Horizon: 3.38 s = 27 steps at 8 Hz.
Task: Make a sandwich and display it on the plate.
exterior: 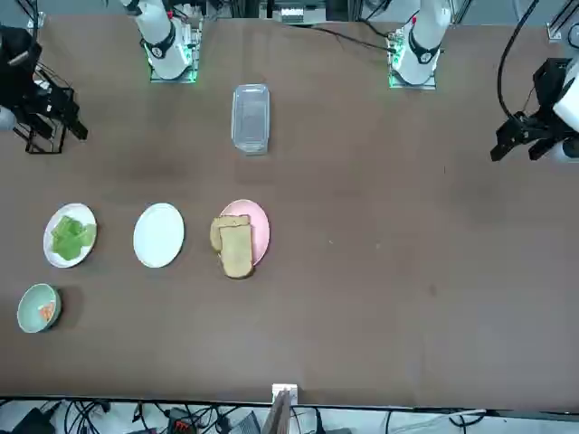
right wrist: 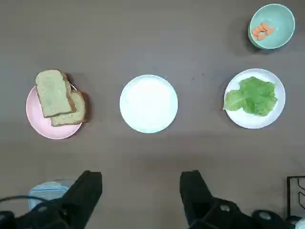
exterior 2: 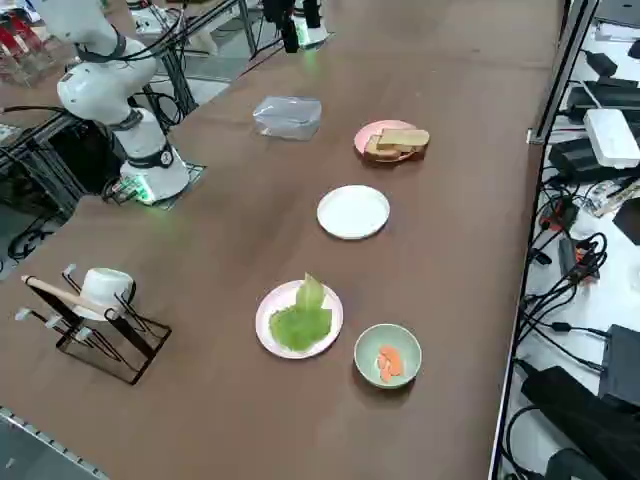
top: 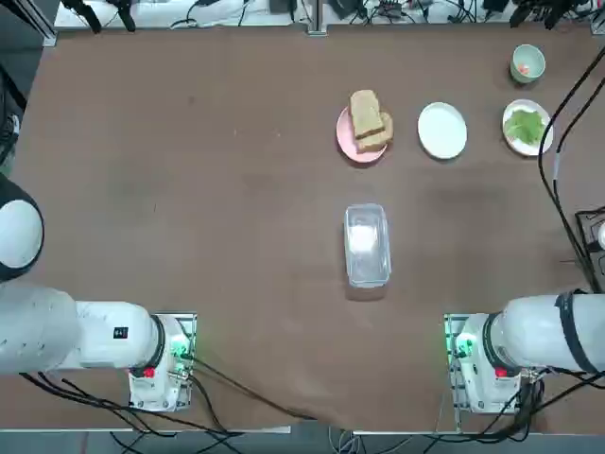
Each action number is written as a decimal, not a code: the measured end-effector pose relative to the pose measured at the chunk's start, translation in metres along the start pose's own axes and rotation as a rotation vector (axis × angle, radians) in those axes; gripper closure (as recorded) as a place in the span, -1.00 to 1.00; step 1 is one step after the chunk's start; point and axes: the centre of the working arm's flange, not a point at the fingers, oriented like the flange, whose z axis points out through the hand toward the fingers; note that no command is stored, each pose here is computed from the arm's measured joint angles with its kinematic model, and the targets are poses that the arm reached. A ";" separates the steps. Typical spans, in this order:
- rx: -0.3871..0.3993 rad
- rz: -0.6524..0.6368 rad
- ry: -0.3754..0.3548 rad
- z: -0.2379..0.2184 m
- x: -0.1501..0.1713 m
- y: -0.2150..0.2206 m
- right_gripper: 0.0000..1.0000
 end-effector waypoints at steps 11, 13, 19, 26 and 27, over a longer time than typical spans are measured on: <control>0.166 -0.218 -0.019 0.150 0.120 -0.058 -1.00; 0.311 -0.352 -0.032 0.197 0.148 -0.056 -1.00; 0.520 -0.543 -0.101 0.334 0.183 -0.133 -0.98; 0.711 -0.513 -0.048 0.432 0.192 -0.175 -0.79; 0.717 -0.502 -0.047 0.437 0.192 -0.174 -0.79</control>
